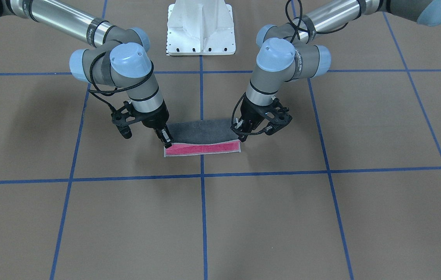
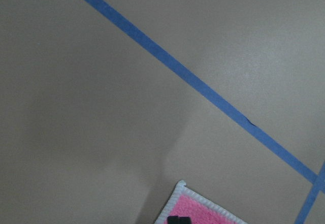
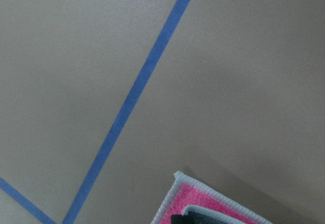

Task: Fold towel twice with both arms
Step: 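Lay the folded edge down and open both grippers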

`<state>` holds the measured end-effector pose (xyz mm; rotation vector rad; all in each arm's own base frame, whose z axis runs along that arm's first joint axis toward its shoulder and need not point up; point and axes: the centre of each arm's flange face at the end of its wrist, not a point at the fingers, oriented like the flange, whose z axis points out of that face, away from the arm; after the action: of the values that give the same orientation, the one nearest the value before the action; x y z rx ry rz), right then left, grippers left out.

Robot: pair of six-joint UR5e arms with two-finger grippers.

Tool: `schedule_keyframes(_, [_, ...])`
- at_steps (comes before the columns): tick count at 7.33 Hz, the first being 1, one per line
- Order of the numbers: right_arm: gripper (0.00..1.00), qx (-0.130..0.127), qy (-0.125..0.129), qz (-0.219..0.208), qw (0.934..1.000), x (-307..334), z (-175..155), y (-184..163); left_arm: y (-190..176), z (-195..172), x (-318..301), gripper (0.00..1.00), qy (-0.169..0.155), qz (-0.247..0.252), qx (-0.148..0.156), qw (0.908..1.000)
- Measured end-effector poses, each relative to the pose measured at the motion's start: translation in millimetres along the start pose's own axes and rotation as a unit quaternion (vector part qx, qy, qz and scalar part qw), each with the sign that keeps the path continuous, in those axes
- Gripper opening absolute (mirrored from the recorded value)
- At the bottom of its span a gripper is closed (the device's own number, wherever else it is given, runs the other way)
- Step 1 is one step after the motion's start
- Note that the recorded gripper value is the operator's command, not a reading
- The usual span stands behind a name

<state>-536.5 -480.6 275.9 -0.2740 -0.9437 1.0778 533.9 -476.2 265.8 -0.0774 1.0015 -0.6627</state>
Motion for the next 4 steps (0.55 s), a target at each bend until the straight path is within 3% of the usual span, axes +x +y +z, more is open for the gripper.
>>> schedule_keyframes(4, [0.00,-0.006,0.002,0.002,1.0000,0.3,-1.9,1.4,-4.0,12.4,9.5,0.00,0.001,0.005,0.002,1.0000])
